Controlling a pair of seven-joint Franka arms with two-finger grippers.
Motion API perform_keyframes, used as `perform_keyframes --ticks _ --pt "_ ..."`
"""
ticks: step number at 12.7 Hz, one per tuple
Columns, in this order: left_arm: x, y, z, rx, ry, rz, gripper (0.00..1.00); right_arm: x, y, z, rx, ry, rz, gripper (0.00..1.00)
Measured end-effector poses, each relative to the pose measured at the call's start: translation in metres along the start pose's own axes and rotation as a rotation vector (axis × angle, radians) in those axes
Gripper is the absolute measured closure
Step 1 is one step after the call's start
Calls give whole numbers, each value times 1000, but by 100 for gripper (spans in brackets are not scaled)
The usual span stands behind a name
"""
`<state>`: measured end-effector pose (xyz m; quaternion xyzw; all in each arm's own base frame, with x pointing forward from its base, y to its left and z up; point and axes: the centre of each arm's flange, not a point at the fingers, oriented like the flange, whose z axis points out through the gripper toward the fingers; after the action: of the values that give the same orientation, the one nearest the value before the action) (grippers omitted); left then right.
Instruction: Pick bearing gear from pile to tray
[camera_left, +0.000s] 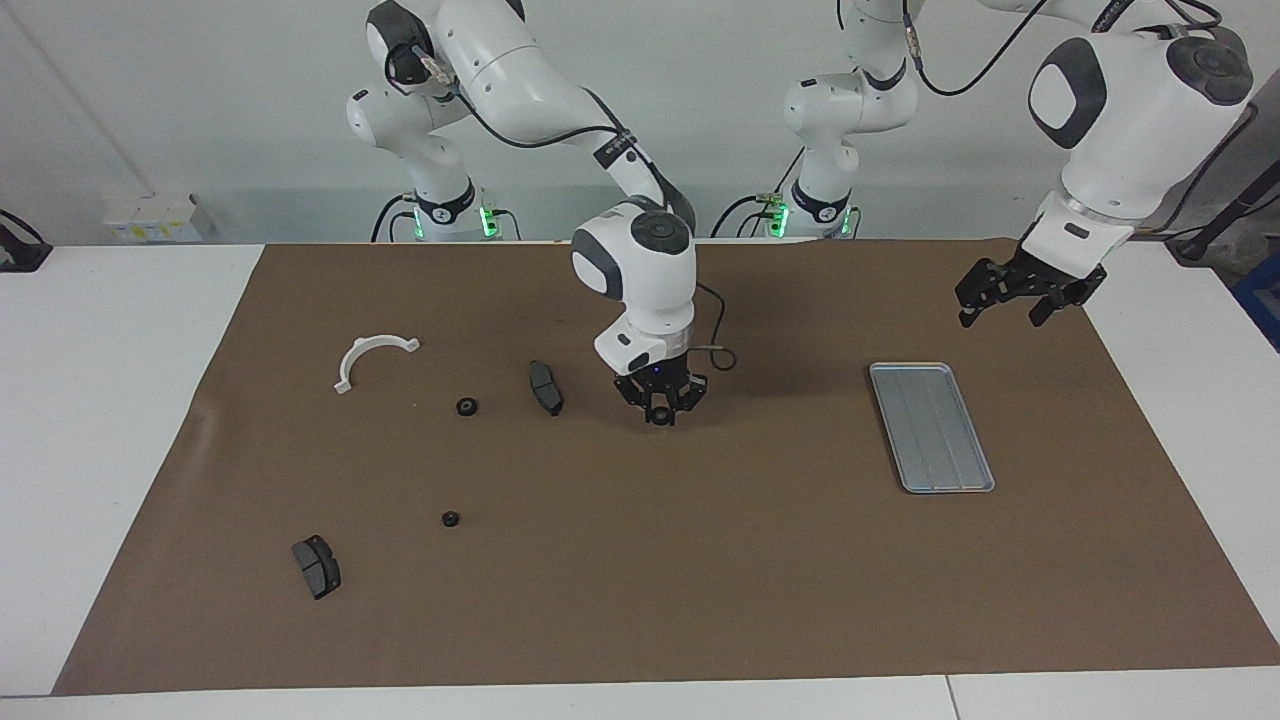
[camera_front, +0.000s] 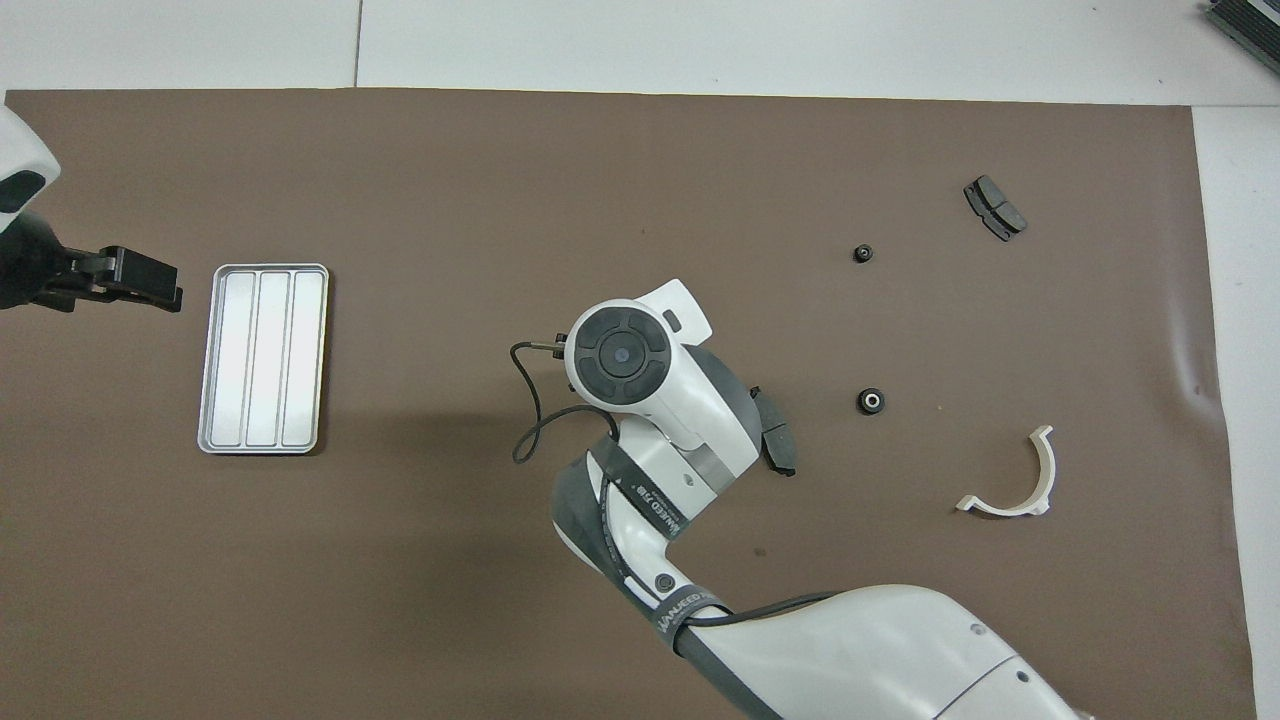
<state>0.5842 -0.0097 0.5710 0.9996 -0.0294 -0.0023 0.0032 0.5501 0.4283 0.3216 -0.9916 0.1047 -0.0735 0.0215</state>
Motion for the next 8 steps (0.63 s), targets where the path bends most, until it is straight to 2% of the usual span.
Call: perform_keyframes --ticks 5,7,8 --pt "0 4 2 0 0 -43 0 -27 -16 12 -28 -26 -4 64" --pt "1 4 2 0 3 -45 0 -26 -16 12 -29 -26 -3 46" --pt "1 4 3 0 3 -45 0 -24 -15 12 -29 -23 0 33"
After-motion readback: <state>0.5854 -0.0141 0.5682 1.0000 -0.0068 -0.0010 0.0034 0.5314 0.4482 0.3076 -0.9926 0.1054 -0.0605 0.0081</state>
